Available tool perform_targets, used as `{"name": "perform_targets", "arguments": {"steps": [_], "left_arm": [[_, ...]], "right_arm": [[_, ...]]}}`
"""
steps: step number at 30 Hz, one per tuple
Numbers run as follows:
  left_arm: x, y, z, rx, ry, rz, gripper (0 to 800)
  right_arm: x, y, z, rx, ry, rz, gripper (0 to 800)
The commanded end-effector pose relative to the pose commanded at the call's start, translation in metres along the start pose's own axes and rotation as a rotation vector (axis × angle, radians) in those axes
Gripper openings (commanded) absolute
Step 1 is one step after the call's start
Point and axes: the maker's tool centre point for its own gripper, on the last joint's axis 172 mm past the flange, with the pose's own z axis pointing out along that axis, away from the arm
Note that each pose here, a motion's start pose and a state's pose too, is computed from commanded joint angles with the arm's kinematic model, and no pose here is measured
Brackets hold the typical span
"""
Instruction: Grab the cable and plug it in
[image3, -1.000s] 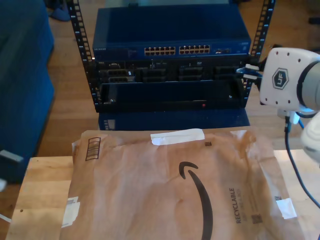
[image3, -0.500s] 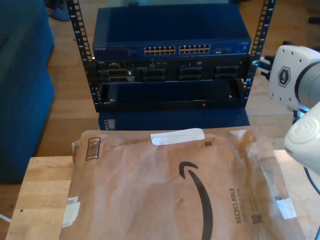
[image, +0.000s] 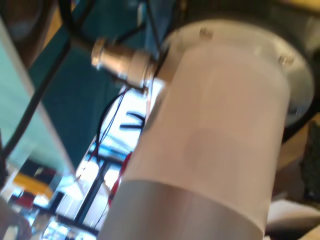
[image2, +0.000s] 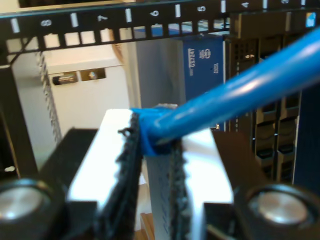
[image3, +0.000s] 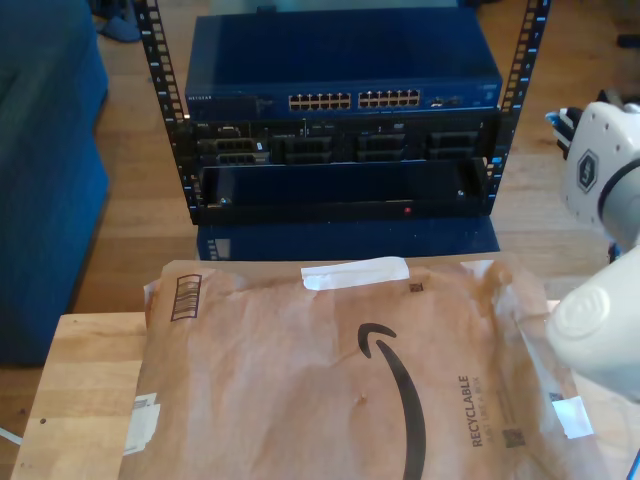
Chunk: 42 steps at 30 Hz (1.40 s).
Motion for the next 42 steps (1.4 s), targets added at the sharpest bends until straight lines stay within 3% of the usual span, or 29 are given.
{"name": "perform_targets", "arguments": {"steps": [5,7,13,21,23,25,29,36,42], "left_arm": [[0.0,-0.004,0.014,-0.037,0.009,-0.029,799],[-0.009,-0.002,0.037,-0.028,-0.018,-0.022,799],[-0.004,0.001,0.036,-0.044,0.009,-0.017,799],[0.009,0.004,0.033,-0.065,0.086,0.116,799],[0.015,0.011,0.049,-0.072,0.124,0.171,799],[0.028,0.023,0.066,-0.091,0.179,0.19,799],[0.036,0.022,0.075,-0.124,0.186,0.155,799],[0.035,0.022,0.079,-0.132,0.166,0.142,800],[0.035,0.022,0.079,-0.132,0.165,0.144,800]], "right_arm": [[-0.039,0.012,-0.003,0.019,-0.044,-0.043,19],[-0.049,0.02,-0.002,0.01,-0.053,-0.045,19],[-0.052,0.03,0.003,-0.012,-0.052,-0.042,20],[-0.052,0.04,0.007,-0.032,-0.045,-0.054,20],[-0.051,0.044,0.009,-0.039,-0.041,-0.057,20],[-0.051,0.045,0.01,-0.042,-0.04,-0.058,20],[-0.051,0.043,0.01,-0.039,-0.041,-0.057,16],[-0.051,0.039,0.012,-0.021,-0.029,-0.062,2],[-0.079,0.065,0.002,-0.053,-0.087,-0.105,2]]}}
